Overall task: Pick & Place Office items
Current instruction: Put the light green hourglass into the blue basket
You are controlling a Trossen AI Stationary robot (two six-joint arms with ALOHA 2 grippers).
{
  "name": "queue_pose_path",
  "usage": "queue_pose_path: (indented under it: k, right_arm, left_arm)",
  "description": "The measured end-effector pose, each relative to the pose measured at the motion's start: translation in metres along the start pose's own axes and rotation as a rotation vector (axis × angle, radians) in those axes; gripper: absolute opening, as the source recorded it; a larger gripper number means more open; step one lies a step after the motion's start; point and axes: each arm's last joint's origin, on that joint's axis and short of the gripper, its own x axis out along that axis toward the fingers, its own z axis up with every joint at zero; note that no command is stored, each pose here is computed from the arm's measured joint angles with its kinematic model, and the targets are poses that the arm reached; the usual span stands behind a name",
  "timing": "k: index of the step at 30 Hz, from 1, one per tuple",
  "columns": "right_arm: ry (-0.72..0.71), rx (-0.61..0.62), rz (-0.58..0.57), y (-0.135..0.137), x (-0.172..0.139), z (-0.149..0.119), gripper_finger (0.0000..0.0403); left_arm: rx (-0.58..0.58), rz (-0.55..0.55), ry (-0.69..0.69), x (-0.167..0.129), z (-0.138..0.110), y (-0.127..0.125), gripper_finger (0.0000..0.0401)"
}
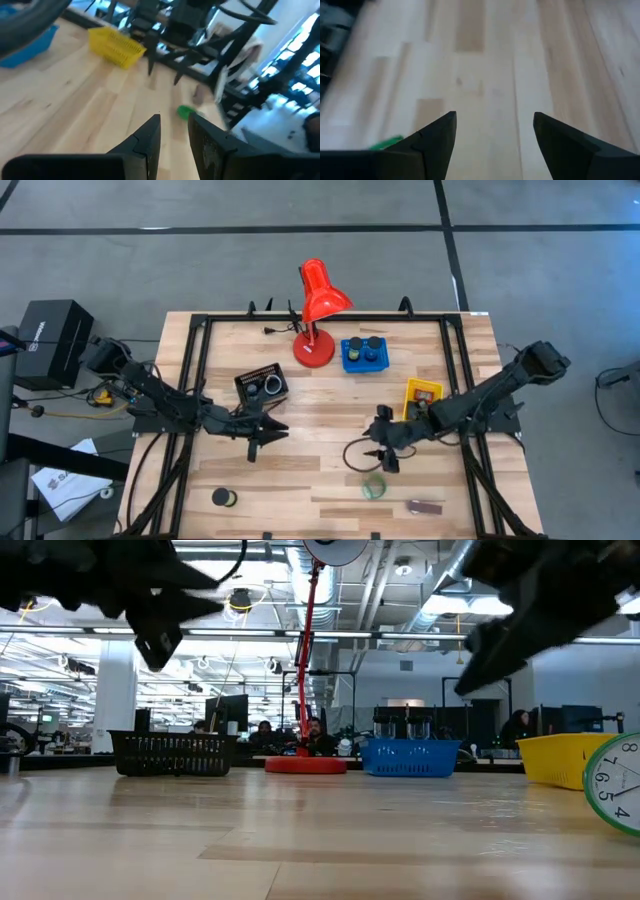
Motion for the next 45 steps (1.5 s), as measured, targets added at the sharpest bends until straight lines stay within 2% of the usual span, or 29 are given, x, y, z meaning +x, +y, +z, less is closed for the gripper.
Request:
queue_pose_path:
  k: [2, 4, 12, 17, 22, 28, 31, 35, 40, 45]
  right_arm:
    - [-0.046, -0.029, 0.054, -0.005, -0.003, 0.009, 0.0256]
    - [-0.097, -0.067, 0.068, -0.010, -0.008, 0.017, 0.0256]
    - [-0.353, -0.221, 0.052, -0.023, -0.048, 0.045, 0.0256]
    - [-0.433, -0.271, 0.046, -0.024, -0.059, 0.051, 0.0256]
    - [-0.420, -0.324, 0.031, -0.025, -0.055, 0.050, 0.0256]
    - [-0.404, -0.311, 0.000, -0.033, -0.051, 0.051, 0.0256]
    - [-0.402, -0.300, -0.018, -0.038, -0.051, 0.052, 0.0256]
    - [-0.395, -0.289, -0.040, -0.044, -0.050, 0.053, 0.0256]
    - [-0.389, -0.321, -0.075, -0.052, -0.049, 0.055, 0.0256]
    - [-0.388, -0.308, -0.100, -0.059, -0.048, 0.056, 0.0256]
  left_arm:
    - [-0.010, -0.033, -0.036, -0.001, 0.003, -0.004, 0.0093]
    - [0.028, -0.071, -0.073, -0.003, 0.007, -0.009, 0.0094]
    - [0.224, -0.184, -0.170, -0.003, 0.026, -0.044, 0.0121]
    - [0.303, -0.224, -0.212, -0.002, 0.040, -0.065, 0.0147]
    - [0.397, -0.172, -0.044, 0.008, 0.045, -0.076, 0.0173]
    - [0.526, -0.073, 0.226, 0.011, 0.076, -0.097, 0.0198]
    - [0.478, -0.038, 0.306, 0.007, 0.089, -0.104, 0.0204]
    - [0.330, -0.053, 0.373, 0.005, 0.090, -0.105, 0.0213]
    - [0.190, -0.045, 0.573, -0.004, 0.074, -0.103, 0.0219]
    - [0.078, 0.076, 0.844, -0.022, 0.055, -0.094, 0.0219]
